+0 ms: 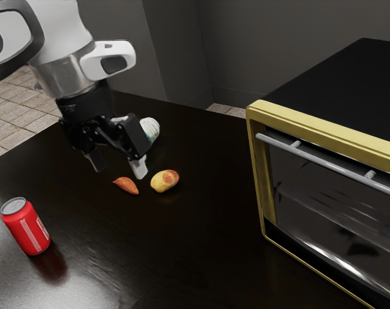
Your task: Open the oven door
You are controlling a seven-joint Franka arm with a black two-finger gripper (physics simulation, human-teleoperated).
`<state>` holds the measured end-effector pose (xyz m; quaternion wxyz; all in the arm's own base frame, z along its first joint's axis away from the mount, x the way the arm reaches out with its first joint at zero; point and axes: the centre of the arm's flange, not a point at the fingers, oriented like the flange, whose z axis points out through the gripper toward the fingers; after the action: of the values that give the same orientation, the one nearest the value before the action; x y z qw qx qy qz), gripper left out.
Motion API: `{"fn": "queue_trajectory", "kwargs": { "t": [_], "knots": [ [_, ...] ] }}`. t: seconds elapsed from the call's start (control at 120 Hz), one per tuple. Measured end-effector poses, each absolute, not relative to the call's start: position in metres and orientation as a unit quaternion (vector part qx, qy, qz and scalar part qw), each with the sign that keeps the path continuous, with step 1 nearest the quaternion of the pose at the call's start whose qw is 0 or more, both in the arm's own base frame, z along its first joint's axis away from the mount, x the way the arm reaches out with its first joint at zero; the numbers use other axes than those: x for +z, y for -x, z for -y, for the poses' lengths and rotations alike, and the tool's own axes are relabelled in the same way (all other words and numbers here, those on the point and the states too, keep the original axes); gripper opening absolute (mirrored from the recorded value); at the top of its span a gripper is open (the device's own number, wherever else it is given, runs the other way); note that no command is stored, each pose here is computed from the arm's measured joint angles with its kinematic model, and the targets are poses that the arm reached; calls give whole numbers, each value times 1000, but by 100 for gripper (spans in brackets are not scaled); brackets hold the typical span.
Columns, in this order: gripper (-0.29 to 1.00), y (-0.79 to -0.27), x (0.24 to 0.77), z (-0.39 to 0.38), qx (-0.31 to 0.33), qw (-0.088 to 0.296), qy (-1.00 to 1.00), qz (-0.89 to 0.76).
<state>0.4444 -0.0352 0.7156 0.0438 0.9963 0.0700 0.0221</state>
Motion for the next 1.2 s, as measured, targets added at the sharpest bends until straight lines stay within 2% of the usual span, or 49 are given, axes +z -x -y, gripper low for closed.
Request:
{"fn": "queue_trajectory", "kwargs": {
  "t": [0.083, 0.175, 0.25, 0.392, 0.633, 0.8, 1.042, 1.2],
  "knots": [
    [70, -431, 718, 35, 15, 46, -994, -100],
    [70, -387, 740, 33, 37, 62, -991, -116],
    [70, -406, 730, 32, 52, 71, -986, -145],
    [70, -444, 720, 87, 104, 151, -965, -186],
    [70, -445, 704, 136, 156, 222, -909, -318],
    [70, -449, 700, 171, 178, 240, -865, -403],
    [70, -481, 682, 148, 172, 264, -774, -550],
    [70, -485, 677, 167, 170, 277, -739, -590]
  ]
}}
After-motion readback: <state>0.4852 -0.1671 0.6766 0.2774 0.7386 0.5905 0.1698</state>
